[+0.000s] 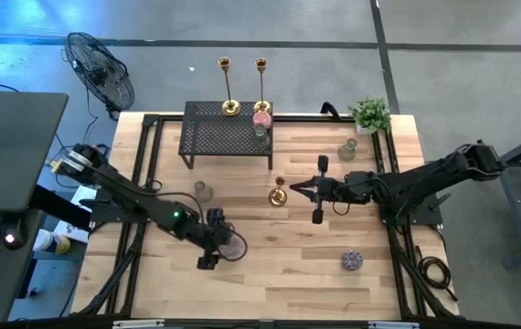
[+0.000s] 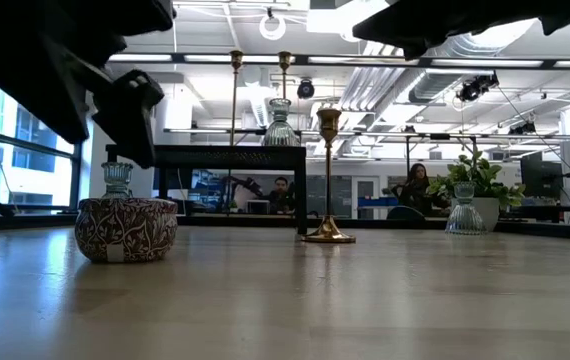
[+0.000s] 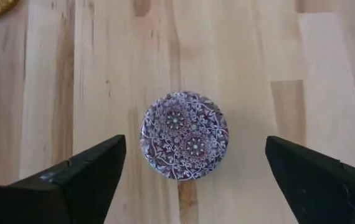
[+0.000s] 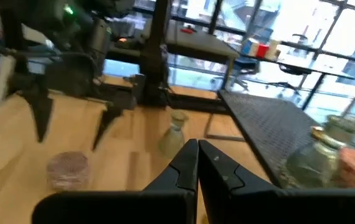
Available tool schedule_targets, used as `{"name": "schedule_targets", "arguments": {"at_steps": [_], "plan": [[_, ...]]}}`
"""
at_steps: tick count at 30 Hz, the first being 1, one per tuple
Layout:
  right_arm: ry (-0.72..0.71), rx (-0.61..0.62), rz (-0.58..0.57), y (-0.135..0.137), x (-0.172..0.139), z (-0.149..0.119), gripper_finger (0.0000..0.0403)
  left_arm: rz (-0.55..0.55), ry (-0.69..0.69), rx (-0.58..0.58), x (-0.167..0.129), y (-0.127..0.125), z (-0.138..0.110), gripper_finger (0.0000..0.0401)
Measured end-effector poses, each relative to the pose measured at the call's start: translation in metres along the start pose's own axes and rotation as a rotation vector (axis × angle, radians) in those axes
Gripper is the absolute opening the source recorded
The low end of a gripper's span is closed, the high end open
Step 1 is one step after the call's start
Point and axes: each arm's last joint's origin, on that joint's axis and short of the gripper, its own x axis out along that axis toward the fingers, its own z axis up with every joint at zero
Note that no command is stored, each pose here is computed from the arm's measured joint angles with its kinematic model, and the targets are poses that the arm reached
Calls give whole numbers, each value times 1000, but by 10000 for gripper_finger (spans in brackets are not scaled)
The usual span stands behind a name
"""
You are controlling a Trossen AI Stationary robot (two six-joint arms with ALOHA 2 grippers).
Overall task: Pick & Place candle stick holders
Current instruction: Put the left red patterned scented candle on the shelf
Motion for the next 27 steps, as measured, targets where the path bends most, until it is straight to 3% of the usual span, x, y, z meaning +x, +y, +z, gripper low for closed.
{"name": "schedule_targets", "arguments": {"at_steps": [14, 27], "plan": [[9, 15, 77, 7, 2, -3, 1, 85, -34, -110, 38, -4, -1, 383], [28, 6, 79, 7, 2, -5, 1, 113, 55, -85, 63, -4, -14, 378]]}}
